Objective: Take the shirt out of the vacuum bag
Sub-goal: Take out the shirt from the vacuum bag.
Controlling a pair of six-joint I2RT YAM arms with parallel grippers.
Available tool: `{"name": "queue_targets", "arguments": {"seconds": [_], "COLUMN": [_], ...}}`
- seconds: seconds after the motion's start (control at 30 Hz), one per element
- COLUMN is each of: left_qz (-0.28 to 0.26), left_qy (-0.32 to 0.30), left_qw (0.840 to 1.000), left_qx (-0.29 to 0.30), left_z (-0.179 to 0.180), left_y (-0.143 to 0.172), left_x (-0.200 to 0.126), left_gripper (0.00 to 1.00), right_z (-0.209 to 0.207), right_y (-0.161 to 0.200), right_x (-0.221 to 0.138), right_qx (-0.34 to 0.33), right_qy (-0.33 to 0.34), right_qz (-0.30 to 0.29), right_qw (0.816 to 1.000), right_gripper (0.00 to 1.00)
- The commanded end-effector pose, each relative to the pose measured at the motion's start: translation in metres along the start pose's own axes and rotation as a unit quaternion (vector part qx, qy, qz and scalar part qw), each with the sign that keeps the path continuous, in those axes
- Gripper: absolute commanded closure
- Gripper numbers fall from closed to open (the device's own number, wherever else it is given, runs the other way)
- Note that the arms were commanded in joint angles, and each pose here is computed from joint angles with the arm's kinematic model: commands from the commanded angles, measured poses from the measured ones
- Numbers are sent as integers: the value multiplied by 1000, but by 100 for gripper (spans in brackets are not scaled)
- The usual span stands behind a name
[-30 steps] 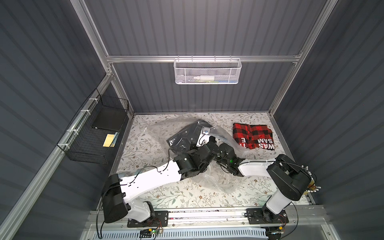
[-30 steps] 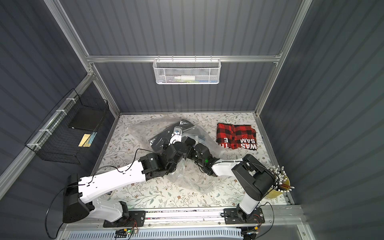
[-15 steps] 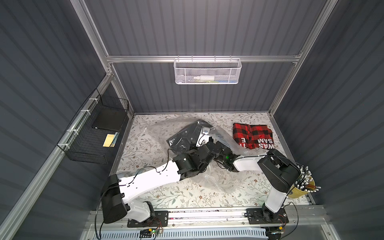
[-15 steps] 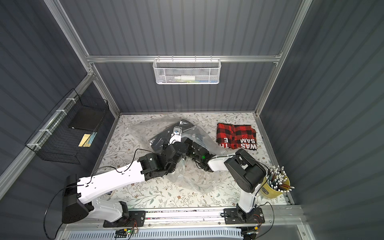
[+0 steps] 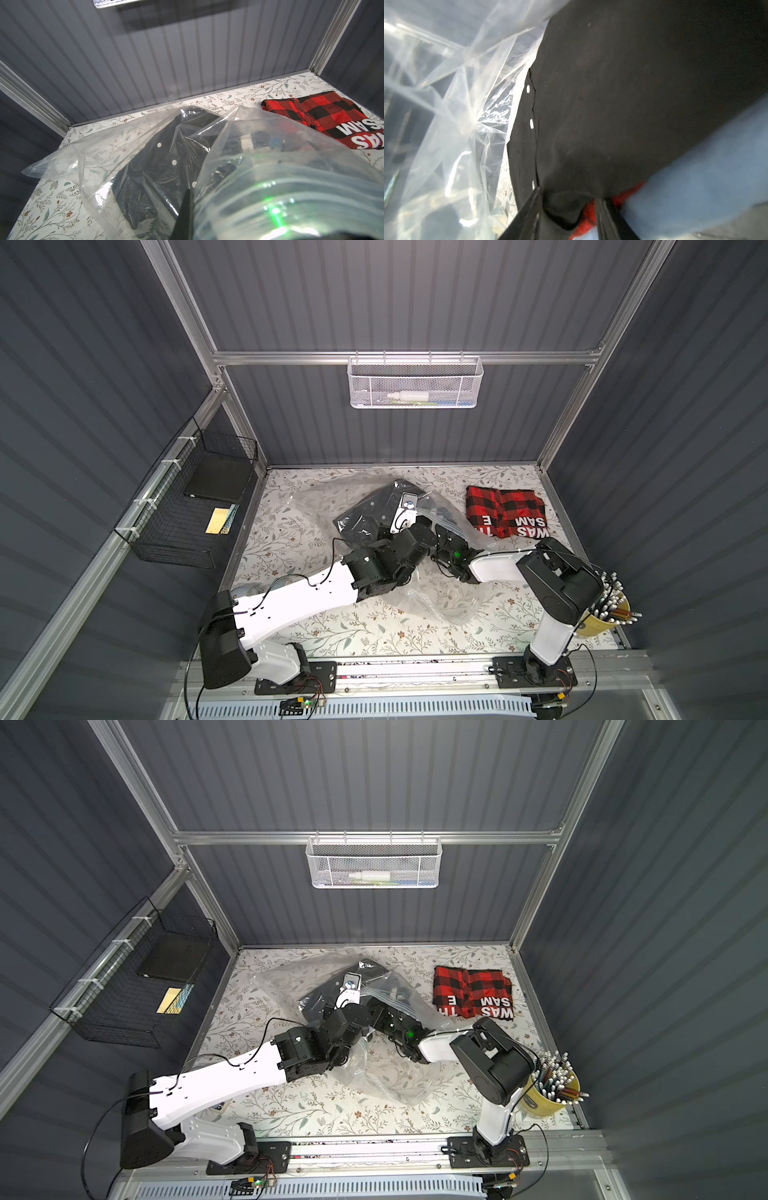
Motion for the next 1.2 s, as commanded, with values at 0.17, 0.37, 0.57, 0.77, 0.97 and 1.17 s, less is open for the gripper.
{"name": "queue_targets", "arguments": {"seconds": [0.17,0.37,0.57,0.77,0.97,1.17], "left_qz": [-10,-10,-6,-2,4,6], "left_qy": [-8,-8,-9,-12,-16,-19], "left_qw": [1000,1000,1000,1000,1000,1000], "left_qx": [-2,-5,-6,-6,-3,-2], "left_z": [10,10,11,12,14,16], "left_y": [-5,-5,-1,3,8,10], "left_x": [-8,-8,-7,-6,-5,-5], "left_gripper": [100,100,100,100,100,100], "right_z": [-6,-10,1,19,29,39], "right_y": [-12,-14,-29,-45,-54,-57], "right_x": [20,30,33,29,17,-4], "right_qx": [16,22,19,13,6,7], "right_qy": [12,16,-2,-25,-32,-46], "right_qz": [-11,-11,-27,-37,-48,-59], "right_qw": [1000,1000,999,999,998,997], "right_gripper": [55,61,81,100,100,100]}}
Point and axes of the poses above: each gripper's point midway between its finger pads, its own x axis out along the fingers, its own z axis along the line the jaws close on, y = z × x, the point moved 6 cm from there along -x, back along the fingers, and after that the axes turned 13 degrees about -x, right-handed, at the moved point
